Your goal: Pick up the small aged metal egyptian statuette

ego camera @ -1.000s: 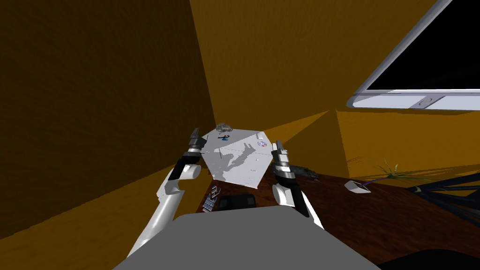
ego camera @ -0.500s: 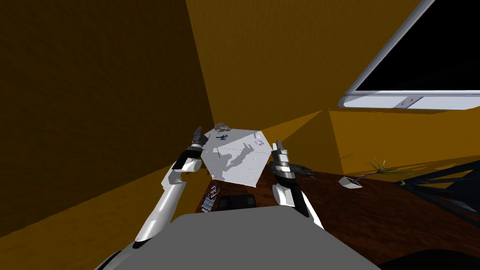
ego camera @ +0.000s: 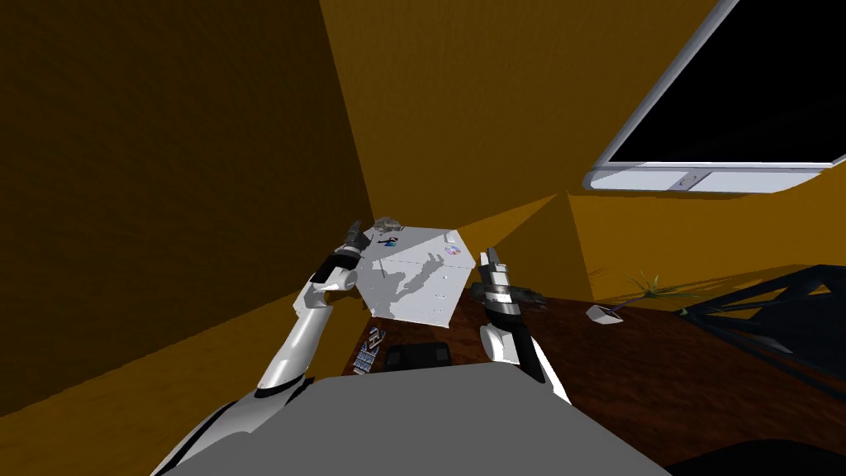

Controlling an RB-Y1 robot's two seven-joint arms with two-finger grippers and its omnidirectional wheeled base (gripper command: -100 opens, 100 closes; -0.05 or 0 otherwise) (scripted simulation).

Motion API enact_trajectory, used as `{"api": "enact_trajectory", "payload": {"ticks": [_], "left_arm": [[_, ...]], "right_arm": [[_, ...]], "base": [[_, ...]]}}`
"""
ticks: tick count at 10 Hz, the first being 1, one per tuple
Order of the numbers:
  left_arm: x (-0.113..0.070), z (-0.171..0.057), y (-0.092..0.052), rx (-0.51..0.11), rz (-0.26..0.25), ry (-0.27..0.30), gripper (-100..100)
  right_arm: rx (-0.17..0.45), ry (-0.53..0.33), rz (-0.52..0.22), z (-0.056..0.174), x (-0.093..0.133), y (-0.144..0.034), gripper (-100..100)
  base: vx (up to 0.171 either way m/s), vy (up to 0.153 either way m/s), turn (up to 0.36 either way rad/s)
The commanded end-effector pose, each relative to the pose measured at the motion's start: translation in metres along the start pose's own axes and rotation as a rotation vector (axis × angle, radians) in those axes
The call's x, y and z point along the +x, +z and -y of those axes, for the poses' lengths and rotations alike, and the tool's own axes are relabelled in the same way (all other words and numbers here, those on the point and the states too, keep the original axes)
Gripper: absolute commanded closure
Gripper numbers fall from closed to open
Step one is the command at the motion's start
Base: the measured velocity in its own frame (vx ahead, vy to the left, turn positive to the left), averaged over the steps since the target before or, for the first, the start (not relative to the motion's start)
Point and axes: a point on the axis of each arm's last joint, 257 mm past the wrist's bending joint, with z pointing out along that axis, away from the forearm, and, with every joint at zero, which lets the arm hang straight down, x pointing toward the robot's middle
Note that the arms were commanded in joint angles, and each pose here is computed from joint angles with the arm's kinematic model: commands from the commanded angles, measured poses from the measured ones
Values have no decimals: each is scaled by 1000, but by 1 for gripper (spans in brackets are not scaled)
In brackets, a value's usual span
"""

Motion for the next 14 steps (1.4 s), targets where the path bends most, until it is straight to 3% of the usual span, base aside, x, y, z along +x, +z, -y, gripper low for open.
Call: {"api": "enact_trajectory", "payload": {"ticks": [1,4,5,6,8,9,11,12,14], "left_arm": [[-8,-8,14,-47,8,-23,-100],[-11,-15,33,-109,15,-46,-100],[-12,-19,33,-125,19,-46,-100],[-19,-23,44,-158,28,-66,-100],[-18,-28,47,-187,32,-67,-100],[-24,-30,58,-223,42,-85,-100],[-24,-36,60,-252,48,-86,-100],[-30,-37,70,-286,60,-104,-100],[-31,-44,70,-319,69,-105,-100]], "right_arm": [[0,0,0,0,0,0,0],[0,0,0,0,0,0,0],[0,0,0,0,0,0,0],[0,0,0,0,0,0,0],[0,0,0,0,0,0,0],[0,0,0,0,0,0,0],[0,0,0,0,0,0,0],[0,0,0,0,0,0,0],[0,0,0,0,0,0,0]], "base": [[-22,-19,-74],[-26,-18,-72],[-8,-7,-6],[-17,-14,-116],[-11,-8,-24],[-13,-13,-92],[-11,-7,-44],[-11,-13,-109],[-6,-4,-36]]}}
